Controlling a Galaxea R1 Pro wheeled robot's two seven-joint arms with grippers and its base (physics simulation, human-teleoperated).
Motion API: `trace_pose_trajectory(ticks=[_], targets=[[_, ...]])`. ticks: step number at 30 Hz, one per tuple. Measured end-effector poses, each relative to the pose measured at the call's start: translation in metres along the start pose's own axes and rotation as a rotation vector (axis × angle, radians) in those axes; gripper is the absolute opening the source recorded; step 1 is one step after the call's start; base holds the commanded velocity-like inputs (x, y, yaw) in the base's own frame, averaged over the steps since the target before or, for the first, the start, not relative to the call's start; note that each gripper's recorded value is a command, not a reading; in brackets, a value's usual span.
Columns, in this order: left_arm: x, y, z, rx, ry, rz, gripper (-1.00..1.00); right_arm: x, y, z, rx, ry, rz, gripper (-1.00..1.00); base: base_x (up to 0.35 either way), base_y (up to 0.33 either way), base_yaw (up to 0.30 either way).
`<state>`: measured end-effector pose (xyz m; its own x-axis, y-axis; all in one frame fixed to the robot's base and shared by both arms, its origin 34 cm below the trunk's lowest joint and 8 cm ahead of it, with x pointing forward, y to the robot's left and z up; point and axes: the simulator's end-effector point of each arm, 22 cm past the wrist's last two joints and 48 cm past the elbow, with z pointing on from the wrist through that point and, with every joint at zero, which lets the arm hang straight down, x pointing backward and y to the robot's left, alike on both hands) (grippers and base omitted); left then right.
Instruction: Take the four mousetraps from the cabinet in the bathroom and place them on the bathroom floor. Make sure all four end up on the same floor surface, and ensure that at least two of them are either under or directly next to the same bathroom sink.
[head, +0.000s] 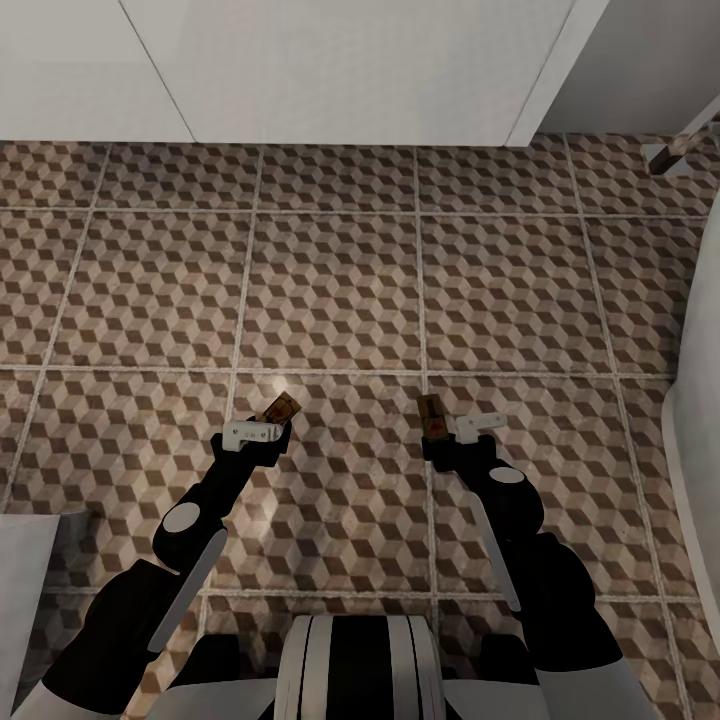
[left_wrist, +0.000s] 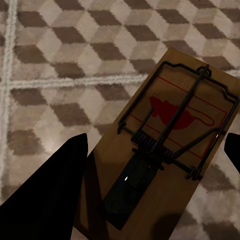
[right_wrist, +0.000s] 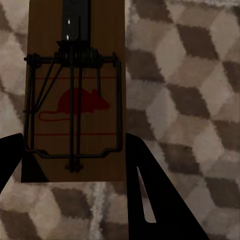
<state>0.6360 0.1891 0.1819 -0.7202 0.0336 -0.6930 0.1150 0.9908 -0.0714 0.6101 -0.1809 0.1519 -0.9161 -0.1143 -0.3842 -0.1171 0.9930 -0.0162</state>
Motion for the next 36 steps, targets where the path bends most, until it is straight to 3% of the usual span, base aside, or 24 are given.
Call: trace_pose_trajectory(ticks=[7,15,36], targets=[[0.001,0.0,0.0,0.001,0.003,0.0,-1.0,0.0,0.0,0.0,0.0,0.0,0.0,-1.0,0.0,0.0,0.0],[0.009,-0.017,-0.002,0.036,0.033,0.017,-1.0,0.0,0.0,0.0,0.0,0.0,0.0,-1.0,0.029,0.0,0.0],[0.01,-0.019,-0.002,0.038,0.035,0.019,-1.0,0.0,0.001,0.0,-0.002,-0.001,0.0,-1.0,0.284,0.033,0.0]])
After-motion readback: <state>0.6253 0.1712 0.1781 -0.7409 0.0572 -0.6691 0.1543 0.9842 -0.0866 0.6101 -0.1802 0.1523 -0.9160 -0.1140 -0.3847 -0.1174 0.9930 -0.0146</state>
